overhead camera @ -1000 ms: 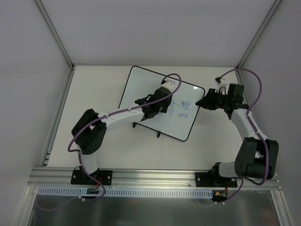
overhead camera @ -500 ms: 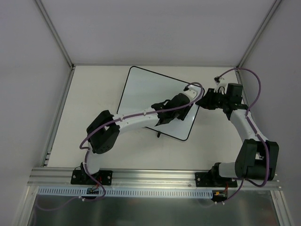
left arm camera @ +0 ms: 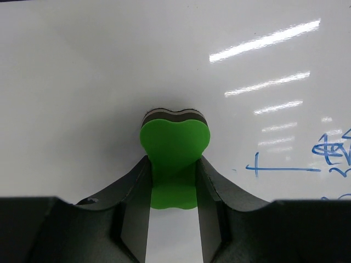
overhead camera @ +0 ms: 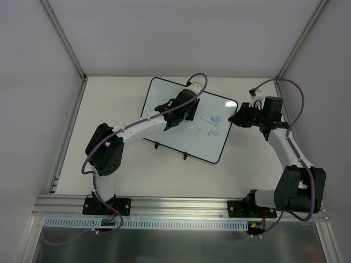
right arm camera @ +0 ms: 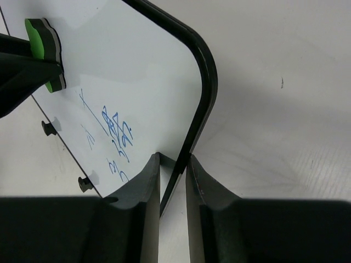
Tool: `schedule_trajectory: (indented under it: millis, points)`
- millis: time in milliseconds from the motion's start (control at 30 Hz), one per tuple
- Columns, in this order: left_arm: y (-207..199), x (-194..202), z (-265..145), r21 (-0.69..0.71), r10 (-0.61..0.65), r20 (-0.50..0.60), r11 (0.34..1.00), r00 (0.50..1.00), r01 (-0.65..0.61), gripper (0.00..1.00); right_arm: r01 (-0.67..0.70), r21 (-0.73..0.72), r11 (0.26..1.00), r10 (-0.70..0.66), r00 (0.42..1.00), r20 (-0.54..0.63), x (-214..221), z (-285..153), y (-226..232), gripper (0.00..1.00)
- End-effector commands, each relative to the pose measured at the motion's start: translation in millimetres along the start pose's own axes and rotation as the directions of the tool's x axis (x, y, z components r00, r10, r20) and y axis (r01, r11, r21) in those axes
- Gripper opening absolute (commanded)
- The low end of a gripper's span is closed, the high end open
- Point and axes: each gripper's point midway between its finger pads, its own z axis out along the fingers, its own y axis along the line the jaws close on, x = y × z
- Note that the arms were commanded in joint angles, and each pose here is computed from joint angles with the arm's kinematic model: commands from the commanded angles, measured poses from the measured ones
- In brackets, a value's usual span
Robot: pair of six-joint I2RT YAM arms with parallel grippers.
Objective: Erase the whiteboard
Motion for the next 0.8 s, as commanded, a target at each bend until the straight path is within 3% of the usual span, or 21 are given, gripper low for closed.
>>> schedule_trajectory:
  millis: [0,233,533,767]
  points:
    - [21,31,12,-0.074,0.074,-0.095,0.994,0.993,-0.081,0.0,0.139,0.052,0.989,-0.142,0.988,0.063,-18,-7,-4,0.0]
    - [-32,33,20,0.014,0.141,-0.088,0.99,0.986,-0.14,0.0,0.142,0.05,0.989,-0.145,0.987,0.062,-18,-6,0,0.0]
    - [-110,65,15,0.17,0.242,-0.115,0.96,0.963,-0.221,0.0,0.158,0.047,0.986,-0.16,0.985,0.06,-16,-6,6,0.0]
    - [-123,74,10,0.184,0.253,-0.127,0.956,0.959,-0.228,0.0,0.157,0.043,0.987,-0.16,0.985,0.064,-17,-7,8,0.0]
